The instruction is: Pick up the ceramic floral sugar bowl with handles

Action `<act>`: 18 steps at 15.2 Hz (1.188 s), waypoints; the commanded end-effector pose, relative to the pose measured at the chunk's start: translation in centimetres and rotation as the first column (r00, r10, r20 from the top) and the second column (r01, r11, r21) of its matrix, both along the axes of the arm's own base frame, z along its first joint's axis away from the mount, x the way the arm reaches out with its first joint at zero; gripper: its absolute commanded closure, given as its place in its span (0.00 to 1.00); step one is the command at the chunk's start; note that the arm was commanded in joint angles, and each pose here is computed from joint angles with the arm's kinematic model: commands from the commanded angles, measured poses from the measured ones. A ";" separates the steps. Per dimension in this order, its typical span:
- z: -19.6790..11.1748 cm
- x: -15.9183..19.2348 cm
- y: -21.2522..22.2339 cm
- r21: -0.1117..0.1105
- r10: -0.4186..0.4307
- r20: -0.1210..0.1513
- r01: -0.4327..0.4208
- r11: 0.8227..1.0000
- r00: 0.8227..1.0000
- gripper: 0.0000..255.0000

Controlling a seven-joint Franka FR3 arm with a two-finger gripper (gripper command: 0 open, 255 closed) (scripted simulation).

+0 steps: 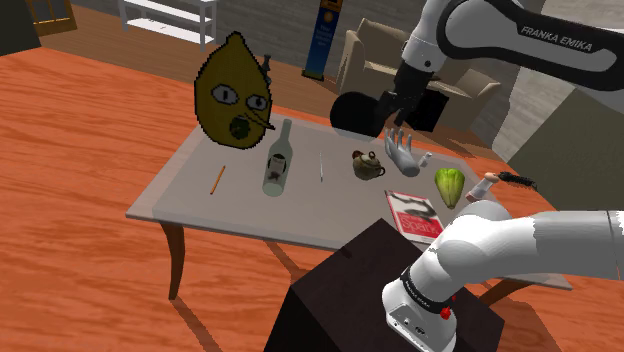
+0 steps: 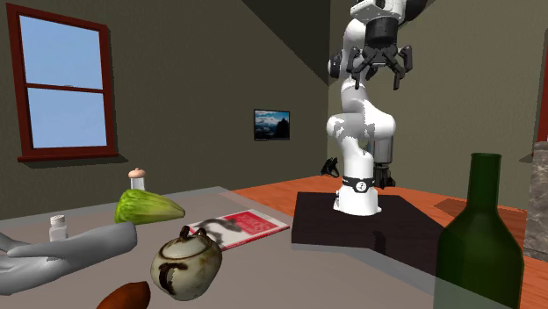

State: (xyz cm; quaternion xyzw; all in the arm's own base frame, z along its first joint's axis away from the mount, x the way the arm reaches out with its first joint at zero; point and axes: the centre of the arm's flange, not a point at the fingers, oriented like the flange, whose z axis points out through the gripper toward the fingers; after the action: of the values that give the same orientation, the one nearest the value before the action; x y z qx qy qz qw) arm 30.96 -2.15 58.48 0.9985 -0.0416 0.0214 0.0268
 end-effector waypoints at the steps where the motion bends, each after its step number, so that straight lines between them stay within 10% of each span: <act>1: 0.0 0.0 0.0 0.000 0.000 0.000 0.000 1.000 1.000 0.00; 18: -11.5 7.1 -18.2 0.015 0.018 -0.003 -0.018 1.000 1.000 0.00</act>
State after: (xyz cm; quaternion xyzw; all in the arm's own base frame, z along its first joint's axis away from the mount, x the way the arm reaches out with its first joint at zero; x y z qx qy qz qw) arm 37.67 -19.14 47.94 0.9991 -0.0336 0.0198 0.0187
